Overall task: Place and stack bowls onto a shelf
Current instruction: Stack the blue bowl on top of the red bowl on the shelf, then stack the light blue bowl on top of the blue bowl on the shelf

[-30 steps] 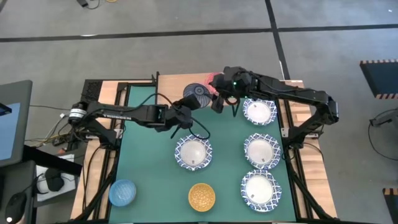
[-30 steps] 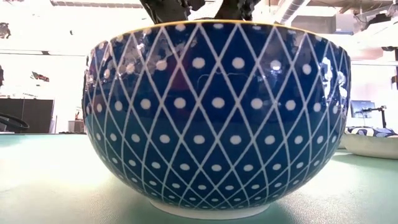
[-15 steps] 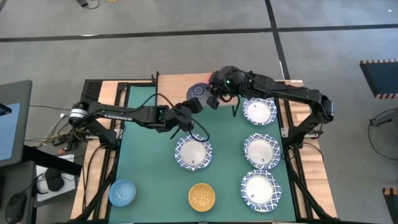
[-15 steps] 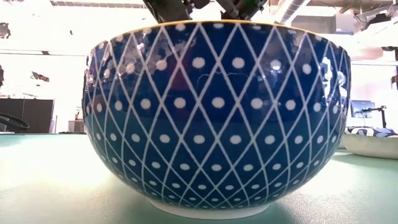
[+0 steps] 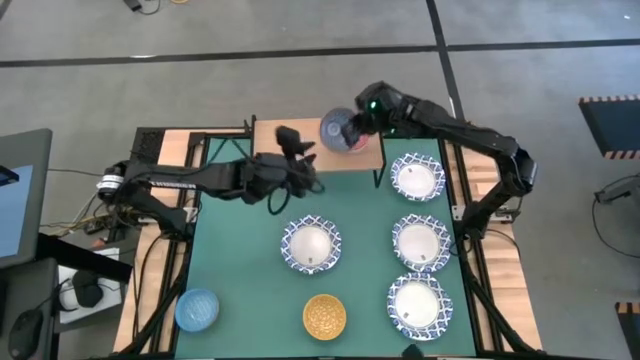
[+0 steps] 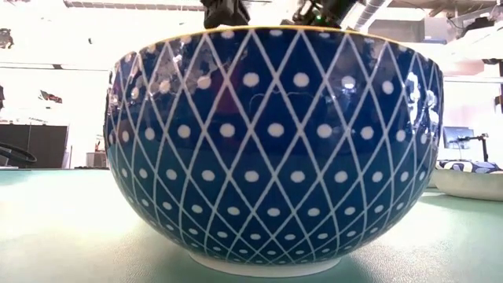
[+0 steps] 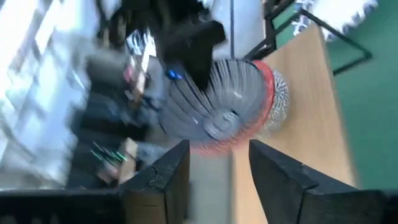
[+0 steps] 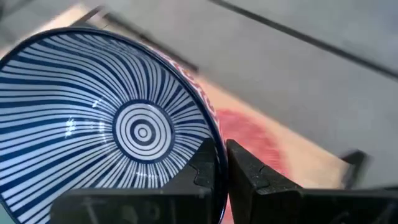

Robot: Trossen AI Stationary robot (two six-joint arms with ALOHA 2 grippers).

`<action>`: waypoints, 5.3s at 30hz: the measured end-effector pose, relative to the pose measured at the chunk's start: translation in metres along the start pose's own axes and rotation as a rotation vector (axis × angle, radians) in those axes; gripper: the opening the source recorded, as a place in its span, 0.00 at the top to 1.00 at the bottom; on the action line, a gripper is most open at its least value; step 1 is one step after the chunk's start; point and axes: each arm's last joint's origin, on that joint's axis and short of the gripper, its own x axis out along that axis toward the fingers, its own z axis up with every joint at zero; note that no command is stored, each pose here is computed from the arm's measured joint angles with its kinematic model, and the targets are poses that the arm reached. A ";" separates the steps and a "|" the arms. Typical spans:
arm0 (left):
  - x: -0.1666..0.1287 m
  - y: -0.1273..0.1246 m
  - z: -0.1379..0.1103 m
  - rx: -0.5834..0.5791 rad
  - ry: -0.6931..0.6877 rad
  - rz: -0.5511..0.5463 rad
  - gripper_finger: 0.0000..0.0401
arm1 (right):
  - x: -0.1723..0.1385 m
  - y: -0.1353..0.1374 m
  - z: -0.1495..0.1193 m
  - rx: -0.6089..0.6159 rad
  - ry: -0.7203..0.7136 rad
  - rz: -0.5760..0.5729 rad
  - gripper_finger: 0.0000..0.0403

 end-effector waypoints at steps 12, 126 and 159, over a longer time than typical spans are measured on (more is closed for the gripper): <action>0.003 0.027 -0.050 -0.701 0.088 -0.293 0.63 | 0.009 -0.050 -0.003 0.217 0.206 -0.026 0.89; -0.203 -0.195 -0.154 -0.612 1.020 -1.415 0.91 | -0.045 0.021 -0.006 -0.151 0.017 0.255 0.44; -0.097 0.003 -0.082 -1.280 -0.123 -0.387 0.99 | -0.106 0.079 0.004 -0.362 -0.164 0.550 0.44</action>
